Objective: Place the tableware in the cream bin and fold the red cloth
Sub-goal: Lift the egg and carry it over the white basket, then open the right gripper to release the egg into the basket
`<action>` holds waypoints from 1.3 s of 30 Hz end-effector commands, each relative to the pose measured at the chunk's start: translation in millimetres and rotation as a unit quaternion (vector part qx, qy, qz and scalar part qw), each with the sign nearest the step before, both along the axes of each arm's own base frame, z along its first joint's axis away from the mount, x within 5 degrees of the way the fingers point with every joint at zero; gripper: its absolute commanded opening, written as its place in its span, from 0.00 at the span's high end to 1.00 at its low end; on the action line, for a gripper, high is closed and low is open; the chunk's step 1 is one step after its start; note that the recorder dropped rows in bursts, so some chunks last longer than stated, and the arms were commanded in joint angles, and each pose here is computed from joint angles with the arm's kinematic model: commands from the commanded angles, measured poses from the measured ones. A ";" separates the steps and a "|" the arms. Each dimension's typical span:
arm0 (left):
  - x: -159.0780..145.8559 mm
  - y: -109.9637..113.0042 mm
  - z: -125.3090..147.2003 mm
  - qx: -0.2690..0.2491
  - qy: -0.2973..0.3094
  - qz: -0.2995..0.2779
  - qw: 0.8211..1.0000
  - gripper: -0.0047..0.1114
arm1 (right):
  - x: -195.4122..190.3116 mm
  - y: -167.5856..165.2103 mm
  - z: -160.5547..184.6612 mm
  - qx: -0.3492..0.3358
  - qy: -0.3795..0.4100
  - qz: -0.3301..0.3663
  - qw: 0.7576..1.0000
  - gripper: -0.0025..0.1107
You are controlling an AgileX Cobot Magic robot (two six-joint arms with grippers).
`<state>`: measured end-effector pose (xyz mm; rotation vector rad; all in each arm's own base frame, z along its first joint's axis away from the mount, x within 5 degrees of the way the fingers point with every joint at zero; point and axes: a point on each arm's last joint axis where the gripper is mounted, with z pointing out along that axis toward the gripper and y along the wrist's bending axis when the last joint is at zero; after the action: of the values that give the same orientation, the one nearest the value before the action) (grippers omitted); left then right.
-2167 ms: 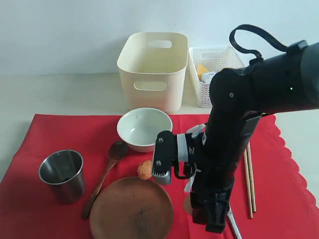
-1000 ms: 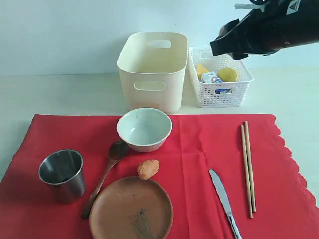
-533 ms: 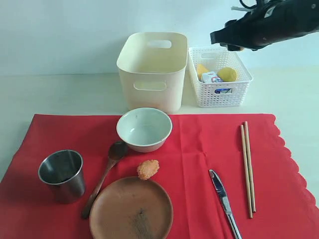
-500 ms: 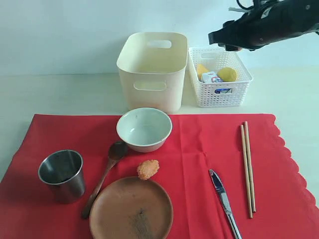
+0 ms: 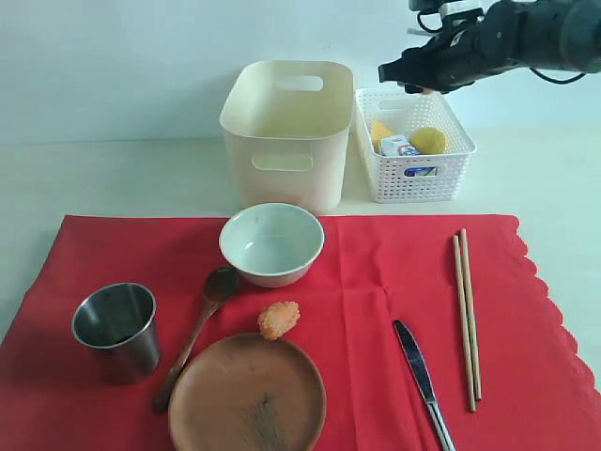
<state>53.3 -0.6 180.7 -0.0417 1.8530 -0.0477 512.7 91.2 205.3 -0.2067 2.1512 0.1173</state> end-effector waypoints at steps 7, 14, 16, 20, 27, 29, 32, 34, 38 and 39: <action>-0.1 -0.1 0.5 -0.005 -0.008 0.001 1.000 0.96 | 50.9 -2.0 -42.5 -0.014 -0.023 -0.001 1.000 0.98; -0.1 -0.1 0.5 -0.005 -0.008 0.001 1.000 0.96 | 66.9 -1.8 -69.3 -0.062 -0.037 0.016 0.997 0.98; -0.1 -0.1 0.5 -0.005 -0.008 0.001 1.000 0.96 | 68.3 -3.0 -73.9 -0.064 -0.032 0.015 0.997 0.98; -0.1 -0.1 0.5 -0.005 -0.008 0.001 1.000 0.96 | 68.7 -2.9 -71.4 -0.064 -0.031 0.015 0.997 0.97; -0.1 -0.1 0.5 -0.005 -0.008 0.001 1.000 0.96 | 66.4 -3.6 -73.9 -0.068 -0.004 0.016 0.998 0.74; -0.1 -0.1 0.5 -0.005 -0.008 0.001 1.000 0.96 | 65.3 -3.8 -73.0 -0.070 0.004 0.016 0.997 0.66; -0.1 -0.1 0.5 -0.005 -0.008 0.001 1.000 0.96 | 63.1 -4.3 -71.1 -0.072 0.020 0.016 0.997 0.59; -0.1 -0.1 0.5 -0.005 -0.008 0.001 1.000 0.96 | 61.3 -4.7 -67.3 -0.070 0.030 0.014 0.997 0.56; -0.1 -0.1 0.5 -0.005 -0.008 0.001 1.000 0.96 | 57.6 -5.4 -55.8 -0.072 0.045 0.013 0.996 0.53; -0.1 -0.1 0.5 -0.005 -0.008 0.001 1.000 0.96 | 56.4 -5.7 -53.0 -0.073 0.050 0.013 0.996 0.52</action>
<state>53.3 -0.6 180.7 -0.0417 1.8530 -0.0477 569.9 90.2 131.1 -0.3278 2.2721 -0.0051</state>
